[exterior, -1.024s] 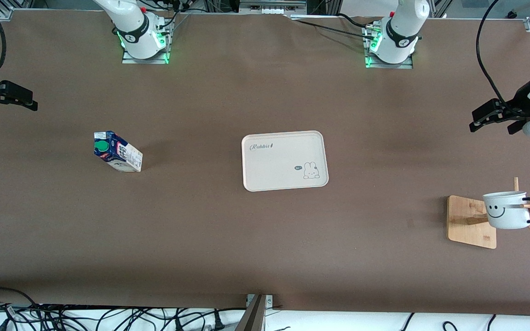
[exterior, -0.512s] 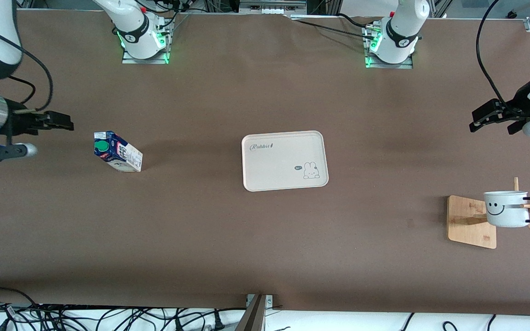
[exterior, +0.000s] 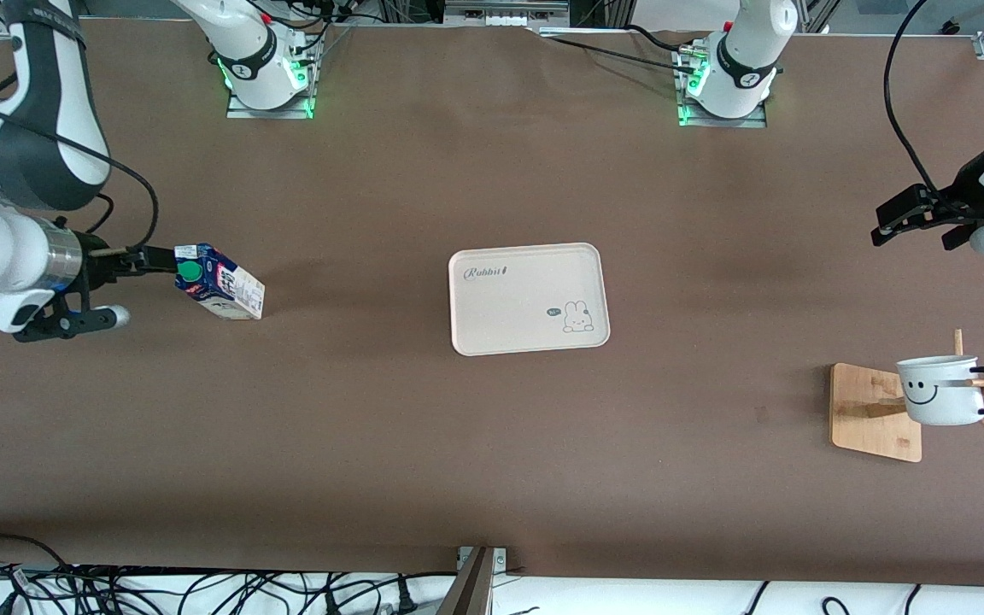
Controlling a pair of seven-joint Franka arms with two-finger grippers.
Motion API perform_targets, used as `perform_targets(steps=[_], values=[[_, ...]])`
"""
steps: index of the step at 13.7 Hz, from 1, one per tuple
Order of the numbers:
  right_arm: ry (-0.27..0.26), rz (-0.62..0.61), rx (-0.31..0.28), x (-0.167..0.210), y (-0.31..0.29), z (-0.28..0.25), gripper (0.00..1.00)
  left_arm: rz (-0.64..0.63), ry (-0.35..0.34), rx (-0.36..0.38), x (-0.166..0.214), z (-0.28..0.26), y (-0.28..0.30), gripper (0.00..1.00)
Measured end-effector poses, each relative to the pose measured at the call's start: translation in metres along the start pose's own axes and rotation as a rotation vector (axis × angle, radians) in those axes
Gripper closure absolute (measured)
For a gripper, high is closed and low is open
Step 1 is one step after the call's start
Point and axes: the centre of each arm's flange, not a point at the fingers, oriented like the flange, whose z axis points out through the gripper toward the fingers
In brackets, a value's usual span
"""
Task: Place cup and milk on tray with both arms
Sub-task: 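Reach the right gripper to the milk carton and grasp it, then lift the milk carton while the left gripper reaches toward the mug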
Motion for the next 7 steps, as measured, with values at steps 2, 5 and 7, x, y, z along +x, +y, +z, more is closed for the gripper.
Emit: perform_targets(steps=[2,5,7], values=[[0.02,-0.003,-0.005,0.007,-0.002,0.024,0.0,0.0,-0.001,0.0,0.0,0.001,0.0,0.0],[0.033,0.0,-0.008,0.009,-0.002,0.053,0.0,0.0,-0.002,0.0,0.001,0.001,0.0,0.0],[0.022,0.001,-0.006,0.008,-0.002,0.071,0.0,0.0,-0.003,0.0,0.001,0.002,0.0,0.0]])
